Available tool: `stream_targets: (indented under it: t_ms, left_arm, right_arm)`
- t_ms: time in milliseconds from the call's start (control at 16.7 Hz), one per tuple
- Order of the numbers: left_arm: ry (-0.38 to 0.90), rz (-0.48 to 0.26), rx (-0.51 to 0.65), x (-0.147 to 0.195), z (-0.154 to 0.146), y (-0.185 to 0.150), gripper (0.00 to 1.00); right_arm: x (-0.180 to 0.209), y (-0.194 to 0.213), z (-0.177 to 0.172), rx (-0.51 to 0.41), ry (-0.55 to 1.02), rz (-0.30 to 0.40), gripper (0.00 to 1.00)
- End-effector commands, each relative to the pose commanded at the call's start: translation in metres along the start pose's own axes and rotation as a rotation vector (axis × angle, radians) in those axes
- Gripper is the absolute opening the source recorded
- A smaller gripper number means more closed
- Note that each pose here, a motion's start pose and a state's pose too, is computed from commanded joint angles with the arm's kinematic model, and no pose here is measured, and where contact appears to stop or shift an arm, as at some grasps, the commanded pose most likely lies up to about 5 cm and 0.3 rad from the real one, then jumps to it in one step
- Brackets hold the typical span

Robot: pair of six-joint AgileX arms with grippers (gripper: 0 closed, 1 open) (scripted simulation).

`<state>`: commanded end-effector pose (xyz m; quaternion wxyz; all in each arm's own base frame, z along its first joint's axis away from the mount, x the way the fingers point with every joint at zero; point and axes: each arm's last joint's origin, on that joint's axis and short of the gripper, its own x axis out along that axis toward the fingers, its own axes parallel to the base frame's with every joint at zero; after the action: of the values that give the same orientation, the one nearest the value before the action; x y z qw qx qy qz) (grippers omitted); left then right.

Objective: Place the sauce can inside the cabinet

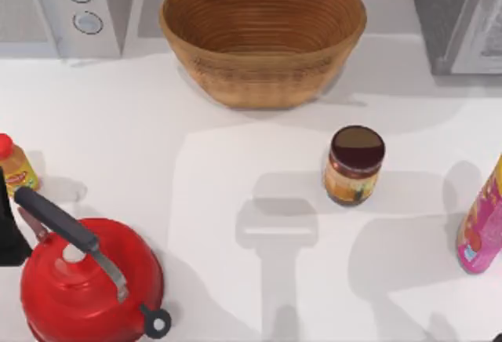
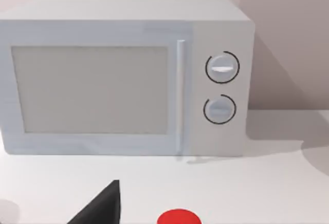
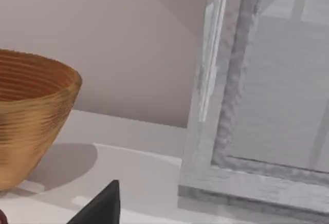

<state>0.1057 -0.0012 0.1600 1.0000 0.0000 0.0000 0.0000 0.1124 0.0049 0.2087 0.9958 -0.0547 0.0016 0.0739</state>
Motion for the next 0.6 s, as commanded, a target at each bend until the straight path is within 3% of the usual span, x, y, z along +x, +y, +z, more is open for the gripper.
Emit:
stream_targets:
  t_ms: [180, 360, 600]
  left_arm:
    - [0.0, 0.0, 0.0, 0.0, 0.0, 0.0, 1.0]
    - [0.0, 0.0, 0.0, 0.0, 0.0, 0.0, 1.0]
    - [0.0, 0.0, 0.0, 0.0, 0.0, 0.0, 1.0]
  right_arm:
    - [0.019, 0.001, 0.055, -0.085, -0.03, 0.182, 1.0]
    - [0.05, 0.006, 0.108, -0.171, -0.085, 0.415, 1.0]
    - [0.099, 0.017, 0.152, -0.302, -0.171, 0.698, 1.0]
